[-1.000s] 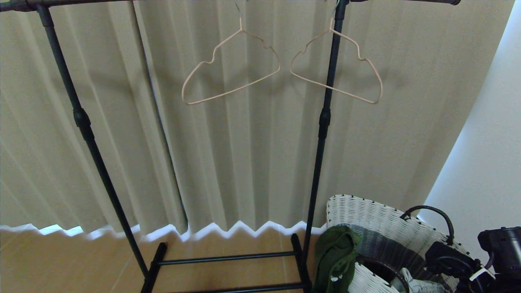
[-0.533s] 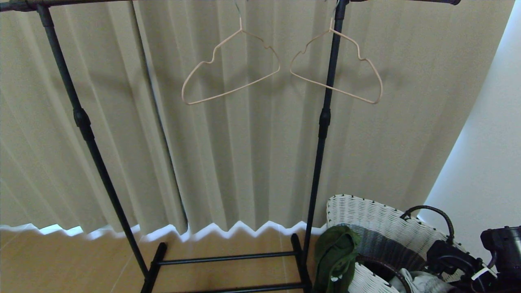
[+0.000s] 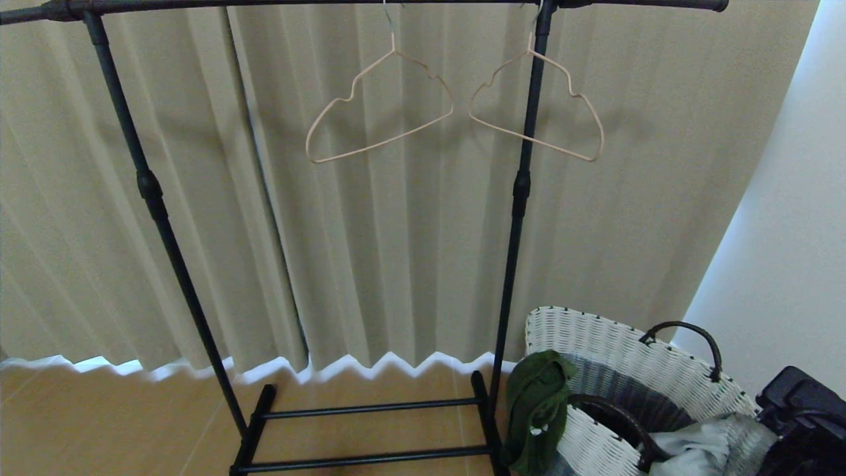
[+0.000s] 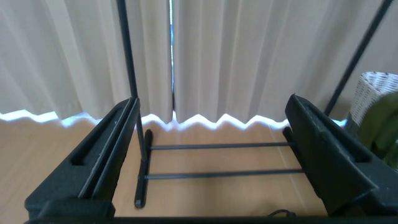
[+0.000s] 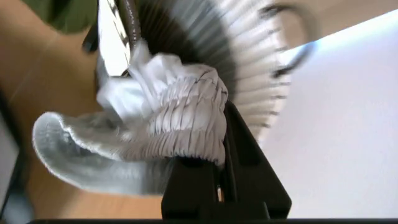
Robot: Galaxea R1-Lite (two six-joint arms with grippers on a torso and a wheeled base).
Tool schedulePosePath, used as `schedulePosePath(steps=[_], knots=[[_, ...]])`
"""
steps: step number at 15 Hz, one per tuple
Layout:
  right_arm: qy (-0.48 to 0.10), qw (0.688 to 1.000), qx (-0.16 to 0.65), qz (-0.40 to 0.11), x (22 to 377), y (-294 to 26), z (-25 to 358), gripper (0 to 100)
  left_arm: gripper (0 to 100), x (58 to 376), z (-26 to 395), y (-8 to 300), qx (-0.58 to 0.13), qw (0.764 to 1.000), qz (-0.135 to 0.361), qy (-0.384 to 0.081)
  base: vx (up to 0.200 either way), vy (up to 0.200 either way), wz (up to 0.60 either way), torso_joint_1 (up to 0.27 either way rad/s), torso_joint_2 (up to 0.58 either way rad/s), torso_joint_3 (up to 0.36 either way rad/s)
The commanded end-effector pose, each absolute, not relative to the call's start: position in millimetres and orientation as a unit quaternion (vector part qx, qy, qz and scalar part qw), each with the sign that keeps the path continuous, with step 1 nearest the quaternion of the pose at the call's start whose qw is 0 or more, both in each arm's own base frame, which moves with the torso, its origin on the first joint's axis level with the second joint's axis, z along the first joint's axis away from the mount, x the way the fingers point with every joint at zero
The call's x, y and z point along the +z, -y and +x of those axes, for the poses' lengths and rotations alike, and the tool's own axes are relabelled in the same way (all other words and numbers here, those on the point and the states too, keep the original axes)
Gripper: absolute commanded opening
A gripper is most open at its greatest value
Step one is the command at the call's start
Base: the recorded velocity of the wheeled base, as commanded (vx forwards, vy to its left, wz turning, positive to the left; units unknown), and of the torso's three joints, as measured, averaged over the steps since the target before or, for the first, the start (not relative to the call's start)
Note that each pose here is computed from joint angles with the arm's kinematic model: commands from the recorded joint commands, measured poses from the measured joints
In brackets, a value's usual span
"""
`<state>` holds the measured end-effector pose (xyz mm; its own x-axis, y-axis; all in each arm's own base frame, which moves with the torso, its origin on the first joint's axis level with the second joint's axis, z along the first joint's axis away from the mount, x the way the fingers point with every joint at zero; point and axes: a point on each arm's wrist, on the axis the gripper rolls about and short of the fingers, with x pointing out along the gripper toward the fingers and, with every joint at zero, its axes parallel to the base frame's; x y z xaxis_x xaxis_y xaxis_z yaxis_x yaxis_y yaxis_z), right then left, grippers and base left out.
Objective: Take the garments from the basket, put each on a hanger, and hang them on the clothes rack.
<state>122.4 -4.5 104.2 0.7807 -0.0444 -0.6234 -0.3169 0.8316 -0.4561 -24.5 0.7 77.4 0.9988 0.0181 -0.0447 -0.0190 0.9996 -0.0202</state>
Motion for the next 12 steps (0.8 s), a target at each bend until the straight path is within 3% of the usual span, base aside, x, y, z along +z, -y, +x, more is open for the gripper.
schedulePosePath(steps=[1, 7, 11, 12], knots=[[-0.254, 0.923, 0.047, -0.286, 121.5, 5.4, 104.6, 0, 100, 77.4, -24.6, -0.7, 0.009, 1.000, -0.010, -0.022, -0.200, 0.000, 0.00, -0.007, 0.01, 0.002], [-0.243, 0.926, 0.040, -0.287, 124.9, 5.7, 103.1, 0, 100, 77.3, -24.6, -0.7, 0.009, 1.000, -0.011, -0.023, -0.200, 0.000, 0.00, -0.001, 0.00, 0.002], [-0.239, 0.927, 0.038, -0.288, 126.3, 5.7, 103.0, 0, 100, 77.4, -24.6, -0.7, 0.009, 1.000, -0.012, -0.022, 0.000, 0.000, 0.00, 0.000, 0.00, 0.000], [-0.239, 0.927, 0.038, -0.288, 126.3, 5.7, 103.0, 0, 100, 77.4, -24.6, -0.7, 0.009, 1.000, -0.012, -0.022, 0.000, 0.200, 0.00, 0.002, 0.00, 0.002]])
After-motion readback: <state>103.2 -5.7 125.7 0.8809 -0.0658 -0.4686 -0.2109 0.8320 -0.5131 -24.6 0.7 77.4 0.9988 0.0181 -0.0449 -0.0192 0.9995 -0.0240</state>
